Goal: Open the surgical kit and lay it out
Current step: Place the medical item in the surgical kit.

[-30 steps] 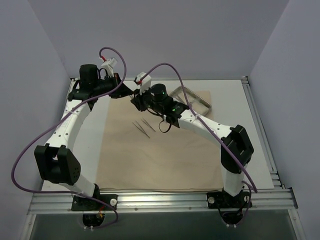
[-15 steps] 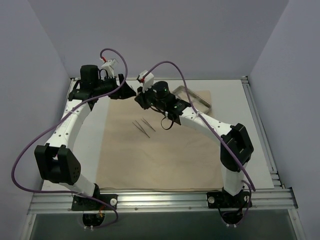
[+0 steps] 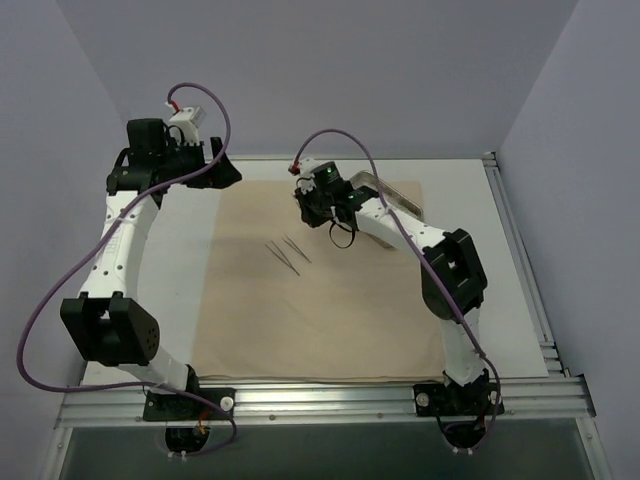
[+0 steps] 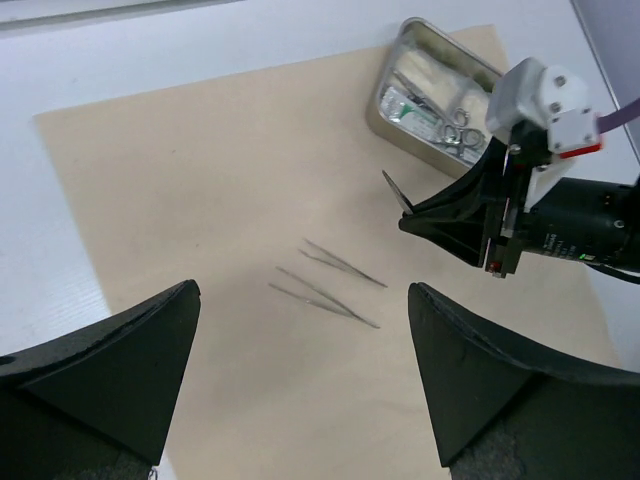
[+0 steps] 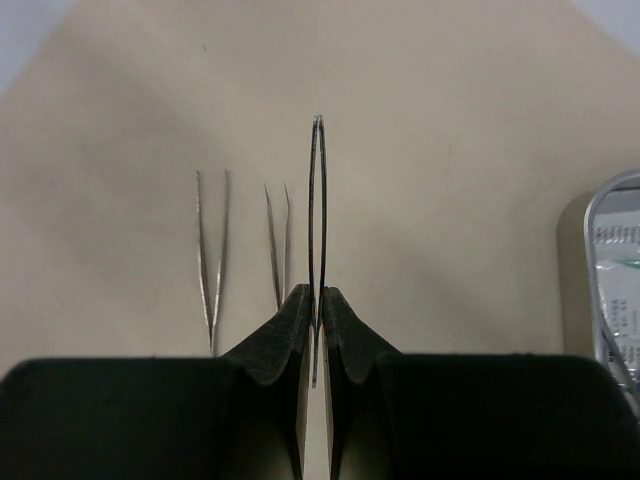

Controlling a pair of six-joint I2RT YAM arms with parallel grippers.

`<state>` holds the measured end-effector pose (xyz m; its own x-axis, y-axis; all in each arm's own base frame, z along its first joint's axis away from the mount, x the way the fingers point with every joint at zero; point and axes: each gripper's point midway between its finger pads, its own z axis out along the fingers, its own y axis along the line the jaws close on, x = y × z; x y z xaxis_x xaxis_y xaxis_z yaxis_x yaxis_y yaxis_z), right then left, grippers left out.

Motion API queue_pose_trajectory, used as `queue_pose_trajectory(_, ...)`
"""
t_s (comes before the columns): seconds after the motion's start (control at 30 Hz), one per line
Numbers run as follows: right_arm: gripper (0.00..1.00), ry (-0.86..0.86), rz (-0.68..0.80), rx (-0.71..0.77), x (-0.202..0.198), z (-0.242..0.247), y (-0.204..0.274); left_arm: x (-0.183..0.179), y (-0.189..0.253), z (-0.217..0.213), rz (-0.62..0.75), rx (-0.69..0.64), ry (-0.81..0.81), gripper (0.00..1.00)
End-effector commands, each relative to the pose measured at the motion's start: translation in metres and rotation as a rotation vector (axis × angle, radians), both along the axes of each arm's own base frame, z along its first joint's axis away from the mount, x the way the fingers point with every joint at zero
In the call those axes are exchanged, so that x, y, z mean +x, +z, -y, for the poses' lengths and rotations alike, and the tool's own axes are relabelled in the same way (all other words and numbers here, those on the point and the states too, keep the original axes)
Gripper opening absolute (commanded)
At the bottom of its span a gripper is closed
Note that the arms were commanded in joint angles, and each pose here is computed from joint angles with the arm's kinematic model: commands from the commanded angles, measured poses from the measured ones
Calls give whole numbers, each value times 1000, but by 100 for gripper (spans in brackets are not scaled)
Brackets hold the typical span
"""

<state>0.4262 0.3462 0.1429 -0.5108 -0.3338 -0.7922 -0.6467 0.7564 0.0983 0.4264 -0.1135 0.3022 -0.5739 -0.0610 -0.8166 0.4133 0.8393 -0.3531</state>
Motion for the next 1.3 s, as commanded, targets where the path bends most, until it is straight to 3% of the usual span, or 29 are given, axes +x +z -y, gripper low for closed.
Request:
queue_pose_trajectory(0.0, 0, 21, -157, -176, -19, 13, -56, -2, 8, -35, 11, 31, 54, 94)
queue_pose_trajectory(0.4, 0, 42, -231, -296, -18, 16, -100, -7, -15, -40, -46, 24, 30, 94)
queue_pose_trajectory(0.83, 0, 53, -256, -301, -18, 13, -118, -6, -19, -38, -56, 17, 26, 94)
queue_pose_trajectory(1.27, 11, 47, -273, -320, -20, 16, -125, -4, -18, -39, -53, 20, 26, 94)
